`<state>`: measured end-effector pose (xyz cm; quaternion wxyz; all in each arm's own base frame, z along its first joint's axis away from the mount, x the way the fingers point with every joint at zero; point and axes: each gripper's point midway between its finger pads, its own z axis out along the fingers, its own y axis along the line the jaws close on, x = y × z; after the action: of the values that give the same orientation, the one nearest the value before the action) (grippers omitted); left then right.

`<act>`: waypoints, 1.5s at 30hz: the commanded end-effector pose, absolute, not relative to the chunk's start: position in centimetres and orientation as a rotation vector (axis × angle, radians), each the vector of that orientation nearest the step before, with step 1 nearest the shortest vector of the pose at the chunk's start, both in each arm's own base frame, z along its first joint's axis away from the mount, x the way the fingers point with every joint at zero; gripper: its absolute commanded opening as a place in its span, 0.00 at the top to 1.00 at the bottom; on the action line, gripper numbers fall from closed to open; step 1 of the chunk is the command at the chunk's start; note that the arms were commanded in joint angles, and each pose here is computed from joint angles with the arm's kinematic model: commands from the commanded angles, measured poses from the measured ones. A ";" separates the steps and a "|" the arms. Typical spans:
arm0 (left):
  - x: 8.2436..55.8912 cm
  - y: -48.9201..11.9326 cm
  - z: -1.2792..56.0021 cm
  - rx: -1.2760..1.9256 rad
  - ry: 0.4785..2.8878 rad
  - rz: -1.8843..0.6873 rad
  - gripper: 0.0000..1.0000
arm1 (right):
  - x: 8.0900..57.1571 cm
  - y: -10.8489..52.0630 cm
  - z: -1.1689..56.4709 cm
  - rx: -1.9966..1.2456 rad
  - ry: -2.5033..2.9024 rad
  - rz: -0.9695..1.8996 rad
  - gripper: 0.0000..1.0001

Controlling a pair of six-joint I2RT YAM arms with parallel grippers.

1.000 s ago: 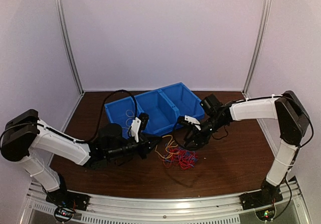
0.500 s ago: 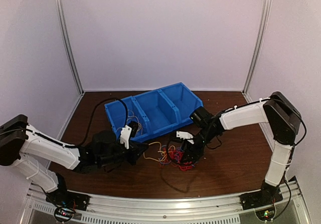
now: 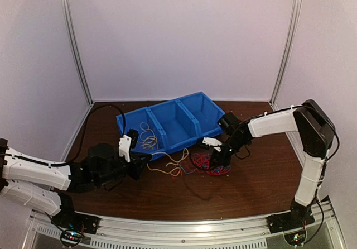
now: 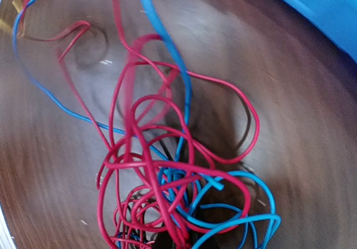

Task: Untangle the cables

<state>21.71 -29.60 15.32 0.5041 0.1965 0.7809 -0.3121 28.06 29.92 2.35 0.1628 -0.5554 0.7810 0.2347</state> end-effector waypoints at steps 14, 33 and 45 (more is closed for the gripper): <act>22.0 -25.4 17.3 0.424 1.829 -0.599 1.00 | 38.7 8.3 6.4 -0.991 2.533 0.107 1.00; 20.6 -29.0 20.4 0.611 1.695 -0.731 1.00 | 36.3 11.4 19.9 -0.988 2.233 0.225 0.43; 21.2 -35.1 23.5 0.688 1.585 -0.897 1.00 | 27.1 27.8 22.6 -1.409 1.858 0.803 0.46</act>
<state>20.94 -32.82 18.59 0.5243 0.2982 0.7283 -0.3252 29.38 23.66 22.17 0.3466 -0.5200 0.7488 0.2209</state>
